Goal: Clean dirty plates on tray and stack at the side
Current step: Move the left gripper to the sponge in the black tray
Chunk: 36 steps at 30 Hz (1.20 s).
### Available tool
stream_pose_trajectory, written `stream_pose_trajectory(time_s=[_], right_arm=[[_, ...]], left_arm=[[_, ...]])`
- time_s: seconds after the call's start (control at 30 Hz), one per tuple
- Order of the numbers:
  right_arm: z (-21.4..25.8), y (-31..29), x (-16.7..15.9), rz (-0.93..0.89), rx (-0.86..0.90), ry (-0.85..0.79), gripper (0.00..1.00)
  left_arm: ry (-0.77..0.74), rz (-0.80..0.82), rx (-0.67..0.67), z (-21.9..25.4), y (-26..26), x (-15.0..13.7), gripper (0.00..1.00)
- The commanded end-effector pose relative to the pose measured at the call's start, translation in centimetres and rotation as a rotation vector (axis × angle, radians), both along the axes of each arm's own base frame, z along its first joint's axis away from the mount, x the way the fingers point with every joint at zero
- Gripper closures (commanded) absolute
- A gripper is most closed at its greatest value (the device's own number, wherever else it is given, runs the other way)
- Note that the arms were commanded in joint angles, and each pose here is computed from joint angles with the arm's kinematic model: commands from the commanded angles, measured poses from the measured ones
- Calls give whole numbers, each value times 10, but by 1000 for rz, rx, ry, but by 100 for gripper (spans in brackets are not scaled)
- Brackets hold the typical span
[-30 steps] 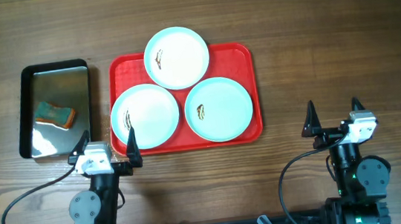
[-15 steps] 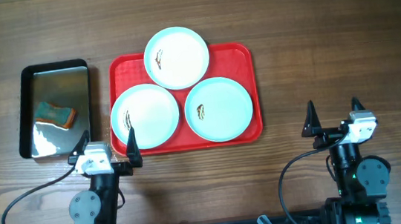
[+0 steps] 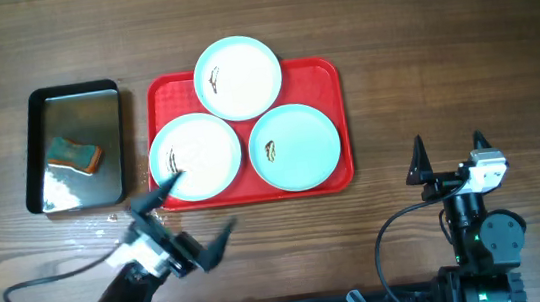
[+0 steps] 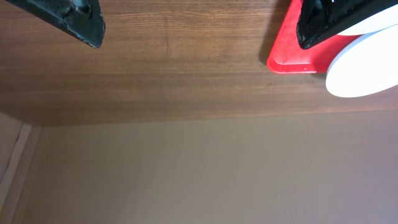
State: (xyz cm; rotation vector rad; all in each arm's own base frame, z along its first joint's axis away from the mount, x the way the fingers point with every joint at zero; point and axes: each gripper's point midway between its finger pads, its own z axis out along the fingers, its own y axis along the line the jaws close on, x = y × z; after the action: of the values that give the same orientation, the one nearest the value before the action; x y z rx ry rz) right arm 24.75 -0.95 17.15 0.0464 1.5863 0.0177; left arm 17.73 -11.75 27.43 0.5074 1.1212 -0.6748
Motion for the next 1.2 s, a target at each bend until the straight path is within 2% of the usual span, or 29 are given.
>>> stream_pose_trajectory(time_s=[0.0, 0.1, 0.13, 0.17, 0.2, 0.23, 0.3, 0.33, 0.37, 0.43, 0.5, 0.57, 0.67, 0.77, 0.87, 0.93, 1.1, 1.17], right_arm=[[1, -3, 0, -17, -12, -3, 0], [1, -3, 0, -17, -11, -4, 0], [1, -3, 0, -17, -12, -3, 0], [1, -3, 0, -17, -11, -4, 0], [1, -3, 0, -17, -11, -4, 0], [1, -3, 0, -17, -12, -4, 0], [1, -3, 0, -17, -11, -4, 0], [1, -3, 0, -17, -12, -3, 0], [1, -3, 0, -17, -11, -4, 0], [1, -3, 0, -17, -11, -4, 0], [1, -3, 0, -17, -11, -4, 0], [1, -3, 0, -17, -12, -3, 0], [1, -3, 0, -17, -11, -4, 0], [1, -3, 0, -17, -11, -4, 0], [1, -3, 0, -17, -11, -4, 0], [1, -3, 0, -17, -12, -3, 0], [1, -3, 0, -17, -11, -4, 0], [1, -3, 0, -17, -11, -4, 0]], left_arm=[[141, 331, -228, 31, 58, 36, 0], [352, 537, -84, 34, 81, 64, 0], [475, 608, -12, 32, 90, 77, 0], [666, 669, 104, 22, 98, 92, 0], [832, 664, 169, 16, 98, 102, 0], [958, 590, 198, 10, 86, 109, 0], [1097, 478, 219, -1, 69, 126, 0], [1164, 548, 166, -9, 79, 147, 0], [1274, 789, -45, -16, 116, 163, 0], [1336, 1082, -237, -21, 176, 182, 0], [1420, 1106, -329, -41, 200, 199, 0], [1543, 966, -392, -72, 197, 216, 0], [1619, 1057, -409, -115, 226, 224, 0], [1717, 1256, -548, -167, 258, 220, 3], [1813, 1281, -525, -206, 261, 217, 5], [1873, 1291, -503, -230, 260, 214, 14], [1953, 1314, -472, -258, 258, 205, 24], [1956, 1426, -492, -264, 268, 194, 24]])
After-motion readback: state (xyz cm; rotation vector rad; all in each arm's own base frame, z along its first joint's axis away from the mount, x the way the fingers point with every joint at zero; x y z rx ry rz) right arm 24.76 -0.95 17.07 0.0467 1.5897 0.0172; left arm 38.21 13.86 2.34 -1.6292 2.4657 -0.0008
